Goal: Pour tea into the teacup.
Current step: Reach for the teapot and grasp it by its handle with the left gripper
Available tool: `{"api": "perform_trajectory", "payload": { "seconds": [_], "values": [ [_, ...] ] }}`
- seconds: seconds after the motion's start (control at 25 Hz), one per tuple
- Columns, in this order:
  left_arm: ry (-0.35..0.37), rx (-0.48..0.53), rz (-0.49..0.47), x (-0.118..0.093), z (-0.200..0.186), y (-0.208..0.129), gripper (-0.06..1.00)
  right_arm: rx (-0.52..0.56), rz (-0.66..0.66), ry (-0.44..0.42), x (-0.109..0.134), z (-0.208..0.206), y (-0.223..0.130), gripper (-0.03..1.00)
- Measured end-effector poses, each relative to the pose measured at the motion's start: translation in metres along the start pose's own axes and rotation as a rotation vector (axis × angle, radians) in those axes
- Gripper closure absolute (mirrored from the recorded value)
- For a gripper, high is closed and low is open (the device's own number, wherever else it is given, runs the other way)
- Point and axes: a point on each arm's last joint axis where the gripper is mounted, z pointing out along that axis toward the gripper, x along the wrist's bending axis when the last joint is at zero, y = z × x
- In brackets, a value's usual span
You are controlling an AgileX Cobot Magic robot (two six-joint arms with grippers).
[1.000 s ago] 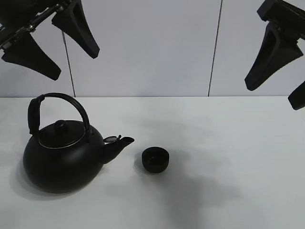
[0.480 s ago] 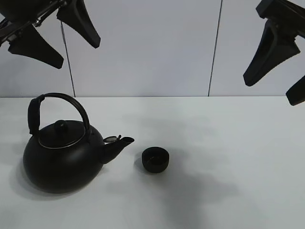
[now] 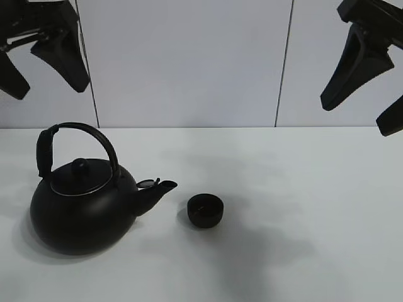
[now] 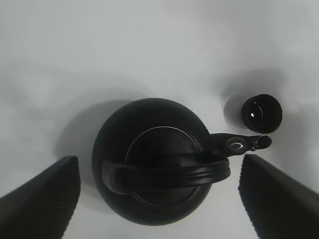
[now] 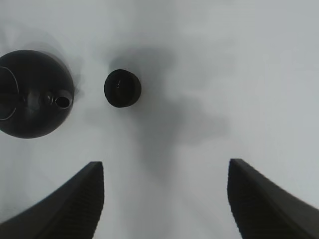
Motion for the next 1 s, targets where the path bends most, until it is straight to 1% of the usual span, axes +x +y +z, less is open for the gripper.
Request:
{"api": "perform_trajectory", "payload": {
  "seconds": [0.08, 0.2, 0.28, 0.36, 0.48, 0.56, 0.68, 0.8, 1.0],
  "values": [
    [0.012, -0.053, 0.021, -0.001, -0.011, -0.005, 0.31, 0.0, 0.0, 0.0, 0.0, 0.0, 0.0, 0.48],
    [0.027, -0.19, 0.032, -0.001, -0.029, -0.02, 0.31, 0.0, 0.001, 0.001, 0.0, 0.0, 0.0, 0.48],
    [0.039, -0.299, 0.045, -0.001, -0.04, -0.034, 0.31, -0.001, 0.001, 0.001, 0.0, 0.0, 0.0, 0.48],
    [0.051, -0.385, 0.059, 0.0, -0.048, -0.053, 0.31, -0.002, 0.001, 0.001, 0.0, 0.0, 0.0, 0.48],
    [0.078, -0.486, 0.085, 0.004, -0.05, -0.081, 0.31, -0.002, 0.001, 0.001, 0.0, 0.0, 0.0, 0.48],
    [0.1, -0.532, 0.088, 0.008, -0.046, -0.097, 0.31, -0.002, 0.001, 0.001, 0.0, 0.0, 0.0, 0.48],
    [0.124, -0.547, 0.083, 0.014, -0.035, -0.113, 0.31, -0.002, 0.001, 0.001, 0.0, 0.0, 0.0, 0.48],
    [0.125, -0.547, 0.06, 0.015, -0.03, -0.118, 0.31, -0.002, 0.001, 0.001, 0.0, 0.0, 0.0, 0.48],
    [0.154, -0.609, 0.049, 0.021, -0.023, -0.125, 0.32, -0.003, 0.001, 0.001, 0.0, 0.0, 0.0, 0.48]
  ]
}}
